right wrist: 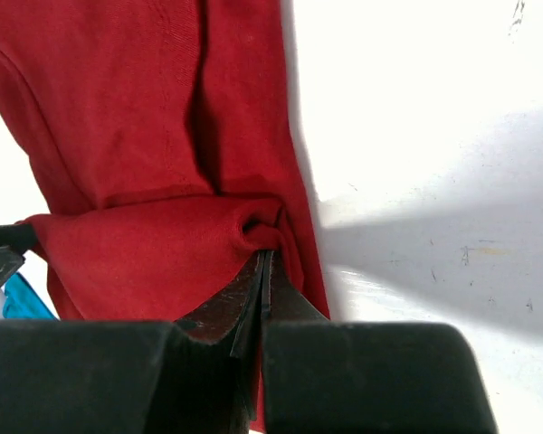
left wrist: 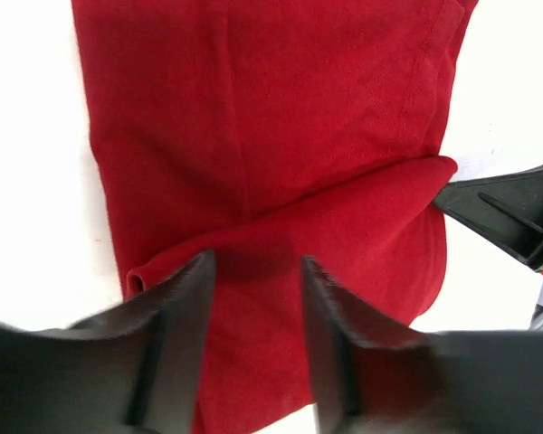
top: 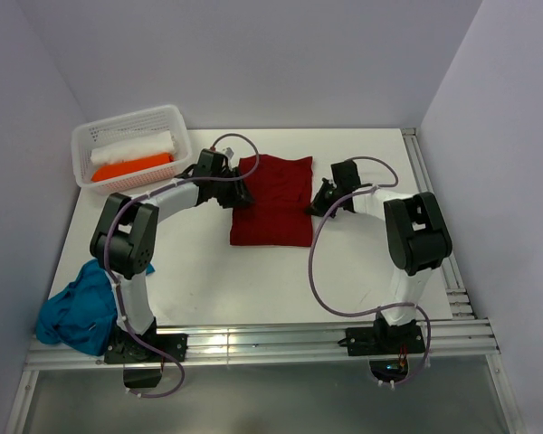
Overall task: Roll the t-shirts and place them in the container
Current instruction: Roll the tshirt
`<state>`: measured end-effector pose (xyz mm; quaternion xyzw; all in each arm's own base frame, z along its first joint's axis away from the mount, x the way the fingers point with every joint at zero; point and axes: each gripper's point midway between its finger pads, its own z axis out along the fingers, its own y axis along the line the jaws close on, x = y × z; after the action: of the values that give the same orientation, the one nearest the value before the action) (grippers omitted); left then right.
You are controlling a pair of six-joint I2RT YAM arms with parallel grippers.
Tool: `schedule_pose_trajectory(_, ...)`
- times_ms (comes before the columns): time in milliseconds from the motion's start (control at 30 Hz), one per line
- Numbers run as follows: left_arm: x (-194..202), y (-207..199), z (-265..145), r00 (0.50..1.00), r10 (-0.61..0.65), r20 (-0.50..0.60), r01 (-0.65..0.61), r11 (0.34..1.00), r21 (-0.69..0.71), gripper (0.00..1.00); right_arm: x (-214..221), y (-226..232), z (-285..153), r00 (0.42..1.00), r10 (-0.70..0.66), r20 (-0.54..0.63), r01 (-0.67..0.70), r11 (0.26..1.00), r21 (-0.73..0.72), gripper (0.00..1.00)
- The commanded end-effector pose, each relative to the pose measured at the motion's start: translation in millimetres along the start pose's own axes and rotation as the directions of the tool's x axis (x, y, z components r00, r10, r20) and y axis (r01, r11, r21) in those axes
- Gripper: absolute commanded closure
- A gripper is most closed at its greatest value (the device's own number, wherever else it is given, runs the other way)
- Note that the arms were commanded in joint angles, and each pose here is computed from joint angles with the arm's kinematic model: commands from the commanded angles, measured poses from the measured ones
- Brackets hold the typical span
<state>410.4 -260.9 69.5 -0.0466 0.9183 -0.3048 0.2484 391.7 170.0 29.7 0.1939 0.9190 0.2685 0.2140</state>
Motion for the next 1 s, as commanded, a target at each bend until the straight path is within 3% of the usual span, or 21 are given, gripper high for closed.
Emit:
schedule_pose_trajectory(0, -23.3, -14.4, -8.8, 0.994, 0.068, 0.088, -0.071, 0.997, 0.031, 0.51, -10.2, 8.4, -1.4, 0.999, -0.004, 0.047, 0.005, 1.0, -0.027, 1.0)
schedule_pose_trajectory(133, -43.6, -45.5, -46.6, 0.98, 0.118, 0.161, -0.131, 0.989, 0.073, 0.26, -20.9, 31.2, -30.1, 0.994, -0.031, 0.103, 0.039, 0.996, -0.081, 1.0)
schedule_pose_trajectory(233, -43.0, -71.7, -72.7, 0.966, 0.148, 0.214, -0.178, 0.975, 0.131, 0.19, -18.1, 51.7, -53.0, 0.99, -0.054, 0.128, 0.075, 0.984, -0.164, 1.0)
schedule_pose_trajectory(367, -25.4, -93.4, -92.0, 0.952, 0.15, 0.266, -0.217, 0.945, 0.244, 0.18, 5.4, 84.9, -70.2, 0.991, -0.11, 0.079, 0.131, 0.931, -0.34, 0.99)
schedule_pose_trajectory(600, 28.4, -95.3, -77.3, 0.983, 0.118, 0.138, -0.166, 0.889, 0.426, 0.25, 54.9, 108.7, -66.8, 0.981, -0.195, -0.007, 0.162, 0.833, -0.53, 0.99)
schedule_pose_trajectory(733, 52.9, -80.9, -54.3, 0.993, 0.103, 0.063, -0.12, 0.894, 0.431, 0.3, 74.1, 101.1, -50.4, 0.979, -0.196, -0.061, 0.131, 0.826, -0.548, 1.0)
schedule_pose_trajectory(967, 90.1, -44.3, -27.2, 0.996, 0.087, -0.014, -0.075, 0.919, 0.387, 0.32, 99.1, 55.6, -9.7, 0.982, -0.113, -0.155, 0.026, 0.88, -0.475, 1.0)
